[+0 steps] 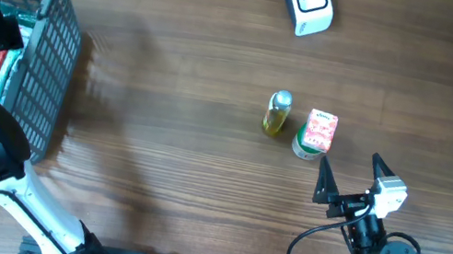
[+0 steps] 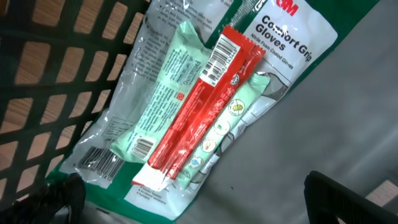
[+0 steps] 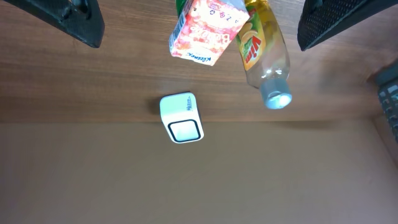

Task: Scan the item barcode
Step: 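Reach the left gripper into the basket and grasp the gloves pack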

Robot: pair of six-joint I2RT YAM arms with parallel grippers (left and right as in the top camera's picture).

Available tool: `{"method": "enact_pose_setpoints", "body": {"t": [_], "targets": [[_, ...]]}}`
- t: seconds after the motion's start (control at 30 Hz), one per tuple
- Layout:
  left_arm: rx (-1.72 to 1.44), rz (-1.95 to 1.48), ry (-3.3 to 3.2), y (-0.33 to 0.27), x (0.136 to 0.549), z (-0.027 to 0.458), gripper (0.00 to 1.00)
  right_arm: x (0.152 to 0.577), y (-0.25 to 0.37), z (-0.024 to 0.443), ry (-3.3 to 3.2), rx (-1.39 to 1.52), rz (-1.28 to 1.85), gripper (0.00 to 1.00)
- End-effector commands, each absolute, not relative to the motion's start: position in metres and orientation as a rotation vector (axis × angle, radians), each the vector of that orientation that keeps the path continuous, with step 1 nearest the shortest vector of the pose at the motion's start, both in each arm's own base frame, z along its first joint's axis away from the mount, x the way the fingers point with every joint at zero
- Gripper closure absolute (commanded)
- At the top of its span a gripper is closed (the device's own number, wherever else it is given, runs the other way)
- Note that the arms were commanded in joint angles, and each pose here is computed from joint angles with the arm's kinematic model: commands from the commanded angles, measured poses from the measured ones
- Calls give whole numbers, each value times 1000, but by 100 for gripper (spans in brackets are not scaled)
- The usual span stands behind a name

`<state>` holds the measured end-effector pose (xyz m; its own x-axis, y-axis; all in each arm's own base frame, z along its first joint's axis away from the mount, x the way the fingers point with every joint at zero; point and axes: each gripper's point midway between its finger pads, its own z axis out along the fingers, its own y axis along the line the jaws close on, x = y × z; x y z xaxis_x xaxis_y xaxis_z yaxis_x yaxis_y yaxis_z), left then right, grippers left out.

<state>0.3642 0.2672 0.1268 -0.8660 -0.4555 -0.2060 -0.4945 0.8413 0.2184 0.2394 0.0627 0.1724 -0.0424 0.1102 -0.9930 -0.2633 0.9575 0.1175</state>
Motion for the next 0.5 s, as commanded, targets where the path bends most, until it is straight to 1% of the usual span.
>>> {"method": "enact_pose_setpoints", "body": {"t": [0.0, 0.27, 0.47], "targets": [[-748, 388, 2877, 274, 362, 117, 1, 239, 63, 173, 1580, -132, 296, 0], [-796, 390, 2867, 287, 355, 112, 0, 239, 63, 173, 1580, -132, 296, 0], [-757, 348, 2952, 280, 349, 84, 0, 239, 63, 173, 1580, -132, 297, 0]]}}
